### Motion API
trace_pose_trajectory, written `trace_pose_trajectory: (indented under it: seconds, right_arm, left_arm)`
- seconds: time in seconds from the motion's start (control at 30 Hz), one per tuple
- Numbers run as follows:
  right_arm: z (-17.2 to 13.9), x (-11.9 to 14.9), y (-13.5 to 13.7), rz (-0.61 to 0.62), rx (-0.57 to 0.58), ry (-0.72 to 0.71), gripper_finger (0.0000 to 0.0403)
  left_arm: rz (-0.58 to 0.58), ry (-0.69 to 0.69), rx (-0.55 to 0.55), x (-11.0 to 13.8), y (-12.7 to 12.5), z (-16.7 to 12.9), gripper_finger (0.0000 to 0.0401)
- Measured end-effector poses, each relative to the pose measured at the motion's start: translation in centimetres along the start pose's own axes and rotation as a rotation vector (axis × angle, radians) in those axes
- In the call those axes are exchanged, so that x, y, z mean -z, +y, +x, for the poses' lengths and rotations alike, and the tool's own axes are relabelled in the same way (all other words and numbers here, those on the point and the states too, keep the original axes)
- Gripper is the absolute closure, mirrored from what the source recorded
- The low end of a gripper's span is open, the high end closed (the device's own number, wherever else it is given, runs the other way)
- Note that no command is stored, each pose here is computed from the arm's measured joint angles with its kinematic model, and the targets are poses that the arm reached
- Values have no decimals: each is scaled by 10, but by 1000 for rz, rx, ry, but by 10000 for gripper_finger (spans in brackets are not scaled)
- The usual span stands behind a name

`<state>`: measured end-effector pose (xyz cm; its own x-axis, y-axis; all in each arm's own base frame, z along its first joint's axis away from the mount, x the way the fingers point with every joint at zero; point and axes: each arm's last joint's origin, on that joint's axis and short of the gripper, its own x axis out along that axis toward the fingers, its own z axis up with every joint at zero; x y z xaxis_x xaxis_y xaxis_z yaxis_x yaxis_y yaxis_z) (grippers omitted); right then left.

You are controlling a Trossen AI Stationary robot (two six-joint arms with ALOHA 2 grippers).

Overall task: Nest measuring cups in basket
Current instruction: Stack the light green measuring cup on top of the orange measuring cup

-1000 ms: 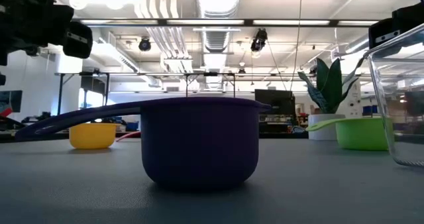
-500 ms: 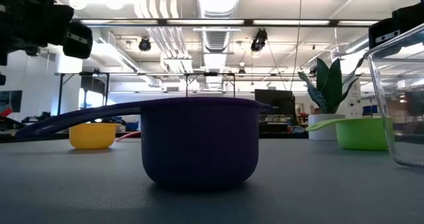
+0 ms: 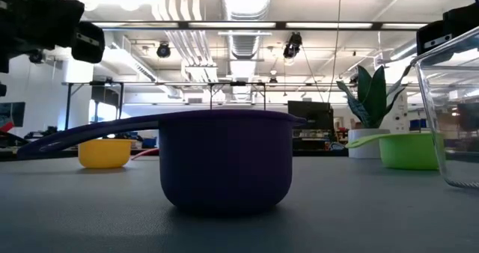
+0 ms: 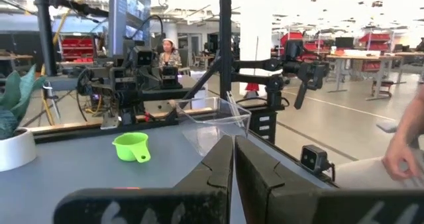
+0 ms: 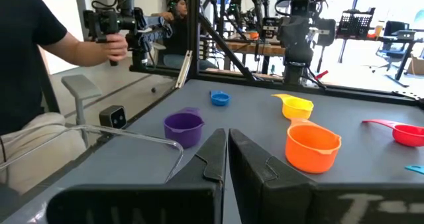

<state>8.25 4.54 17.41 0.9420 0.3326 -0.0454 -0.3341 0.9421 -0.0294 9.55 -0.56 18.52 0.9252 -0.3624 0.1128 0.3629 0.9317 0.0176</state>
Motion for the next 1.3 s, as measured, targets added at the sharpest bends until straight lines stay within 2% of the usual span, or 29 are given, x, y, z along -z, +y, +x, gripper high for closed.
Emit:
trace_pose_trajectory:
  seconds: [0.23, 0.47, 0.67, 1.0, 1.3]
  right_arm:
    - [0, 0, 0, 0, 0, 0, 394]
    - [0, 0, 0, 0, 0, -1, 394]
    - [0, 0, 0, 0, 0, 0, 394]
    - [0, 0, 0, 0, 0, 0, 394]
    - [0, 0, 0, 0, 0, 0, 394]
  left_arm:
    - [-24, -113, -110, -21, 3, 1, 401]
    - [-11, 78, -278, -62, 14, 17, 401]
    - [-11, 217, -358, -91, 32, 52, 393]
    - [-1, 410, -370, -96, 67, 124, 288]
    - [-64, 550, -369, -83, 99, 191, 201]
